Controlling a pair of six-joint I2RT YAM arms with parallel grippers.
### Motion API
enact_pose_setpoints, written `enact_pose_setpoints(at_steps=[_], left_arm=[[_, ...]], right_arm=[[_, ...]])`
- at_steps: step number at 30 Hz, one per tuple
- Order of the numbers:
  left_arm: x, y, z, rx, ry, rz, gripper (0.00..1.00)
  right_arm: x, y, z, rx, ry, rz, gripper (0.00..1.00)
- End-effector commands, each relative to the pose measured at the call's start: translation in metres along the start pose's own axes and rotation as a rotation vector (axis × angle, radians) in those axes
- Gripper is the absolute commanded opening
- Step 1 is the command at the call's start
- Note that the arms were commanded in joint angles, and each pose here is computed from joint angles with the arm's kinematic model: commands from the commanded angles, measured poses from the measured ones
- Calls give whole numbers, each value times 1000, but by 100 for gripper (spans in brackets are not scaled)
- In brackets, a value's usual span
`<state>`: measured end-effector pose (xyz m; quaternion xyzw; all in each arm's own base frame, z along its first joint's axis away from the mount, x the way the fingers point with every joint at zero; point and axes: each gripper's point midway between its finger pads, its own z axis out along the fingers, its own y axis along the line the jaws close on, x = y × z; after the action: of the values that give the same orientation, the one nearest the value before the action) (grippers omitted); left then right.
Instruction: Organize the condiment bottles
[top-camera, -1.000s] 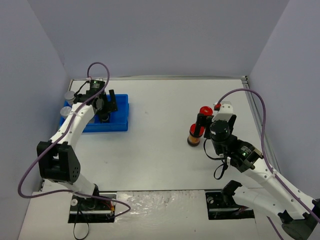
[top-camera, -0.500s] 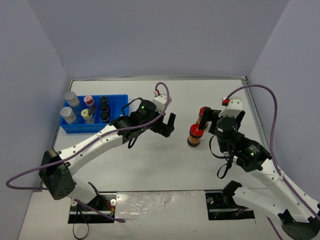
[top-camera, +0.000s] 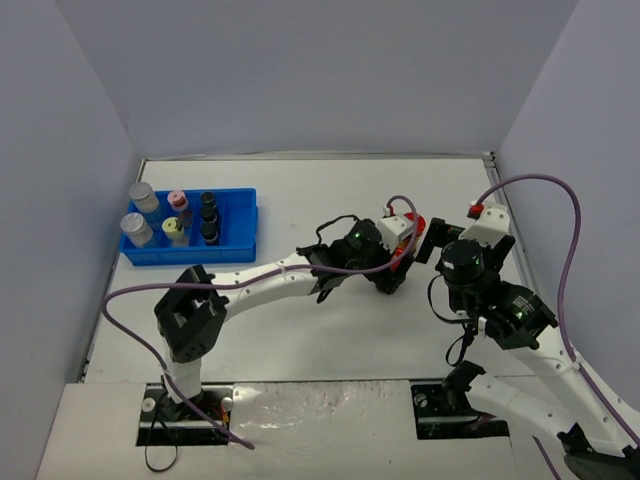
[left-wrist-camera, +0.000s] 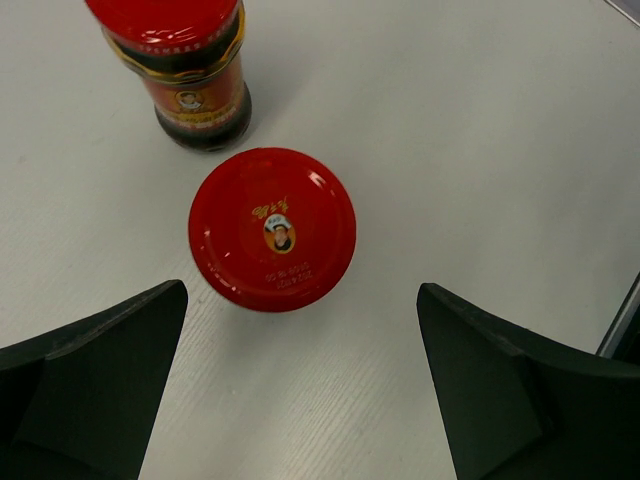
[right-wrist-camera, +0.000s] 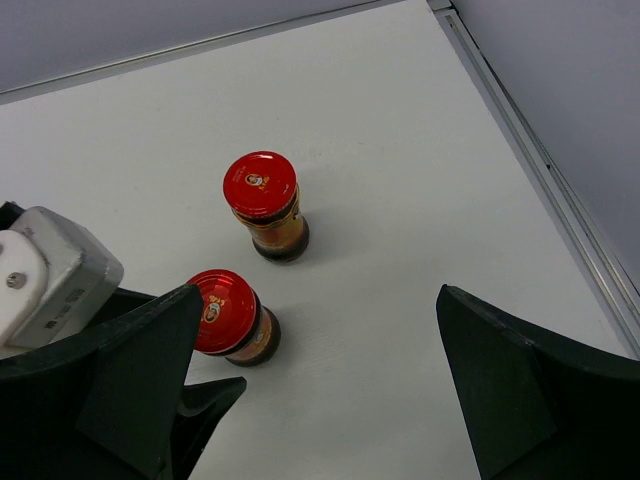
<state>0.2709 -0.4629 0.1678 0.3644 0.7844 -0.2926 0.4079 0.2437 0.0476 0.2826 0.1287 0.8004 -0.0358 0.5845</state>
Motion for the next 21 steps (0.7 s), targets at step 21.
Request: enact_pose_setpoints(at_steps=[21], left_arm=[[-38,13,45,-114,-161,-16,63]], right_arm=[[-17,-17,-13,28,-48,101,100]])
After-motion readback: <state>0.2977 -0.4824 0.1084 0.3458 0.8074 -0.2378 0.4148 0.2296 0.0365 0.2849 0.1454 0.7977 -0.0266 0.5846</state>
